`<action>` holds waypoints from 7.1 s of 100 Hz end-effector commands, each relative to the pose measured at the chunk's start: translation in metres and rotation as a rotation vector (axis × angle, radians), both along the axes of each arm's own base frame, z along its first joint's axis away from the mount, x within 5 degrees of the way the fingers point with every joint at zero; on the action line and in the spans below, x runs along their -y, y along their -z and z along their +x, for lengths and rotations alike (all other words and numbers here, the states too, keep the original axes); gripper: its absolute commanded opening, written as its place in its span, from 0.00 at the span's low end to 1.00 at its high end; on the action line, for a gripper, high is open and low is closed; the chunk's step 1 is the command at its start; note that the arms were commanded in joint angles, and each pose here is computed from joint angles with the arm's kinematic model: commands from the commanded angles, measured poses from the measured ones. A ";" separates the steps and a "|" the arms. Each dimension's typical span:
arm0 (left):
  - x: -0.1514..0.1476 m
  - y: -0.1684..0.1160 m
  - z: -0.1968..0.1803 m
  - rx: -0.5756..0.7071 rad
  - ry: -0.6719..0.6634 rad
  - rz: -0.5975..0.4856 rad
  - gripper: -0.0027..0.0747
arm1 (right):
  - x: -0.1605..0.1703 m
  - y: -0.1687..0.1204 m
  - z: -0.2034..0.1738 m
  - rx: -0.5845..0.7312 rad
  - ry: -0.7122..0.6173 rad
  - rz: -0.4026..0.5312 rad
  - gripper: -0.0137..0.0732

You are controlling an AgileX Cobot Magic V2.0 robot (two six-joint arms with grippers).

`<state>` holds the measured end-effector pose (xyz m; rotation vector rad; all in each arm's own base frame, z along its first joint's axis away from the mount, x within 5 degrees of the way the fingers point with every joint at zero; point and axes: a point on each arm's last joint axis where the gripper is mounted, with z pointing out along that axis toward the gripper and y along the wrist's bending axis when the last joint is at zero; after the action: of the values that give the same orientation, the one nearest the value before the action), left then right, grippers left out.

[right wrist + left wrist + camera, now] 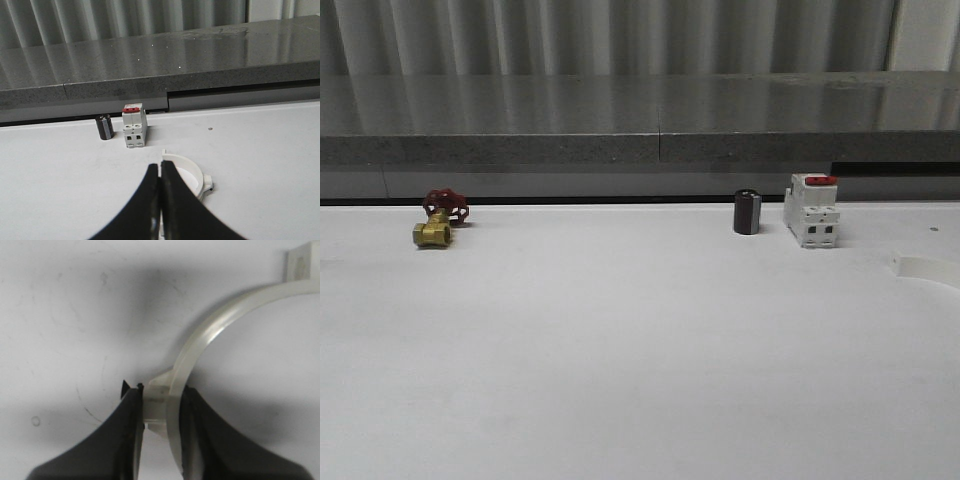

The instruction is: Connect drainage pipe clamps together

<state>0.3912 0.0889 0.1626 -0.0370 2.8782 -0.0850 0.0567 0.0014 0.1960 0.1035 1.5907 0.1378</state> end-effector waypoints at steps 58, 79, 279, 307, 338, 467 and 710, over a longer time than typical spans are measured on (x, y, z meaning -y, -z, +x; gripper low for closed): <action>0.227 -0.096 -0.029 0.173 0.126 -0.240 0.04 | 0.001 -0.014 -0.003 0.121 0.009 -0.011 0.02; 0.282 -0.063 -0.034 0.139 0.135 -0.276 0.04 | 0.001 -0.014 -0.003 0.121 0.009 -0.011 0.02; 0.300 -0.081 -0.027 0.227 0.256 -0.217 0.86 | 0.001 -0.014 -0.003 0.121 0.009 -0.011 0.02; 0.237 -0.166 -0.058 0.507 0.241 -0.183 0.86 | 0.001 -0.014 -0.003 0.121 0.009 -0.011 0.02; 0.131 -0.182 -0.128 0.658 0.017 -0.106 0.83 | 0.001 -0.014 -0.003 0.121 0.009 -0.011 0.02; 0.104 -0.146 -0.259 0.902 -0.020 -0.099 0.01 | -0.002 -0.139 0.121 -0.679 0.000 -0.012 0.18; 0.104 -0.146 -0.259 0.902 -0.020 -0.099 0.01 | -0.043 -0.034 0.310 -1.077 -0.074 0.084 0.13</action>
<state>0.1294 -0.0151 0.2938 -0.0284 2.0688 -0.1733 0.3653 0.0194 0.1953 0.2133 2.7569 0.1677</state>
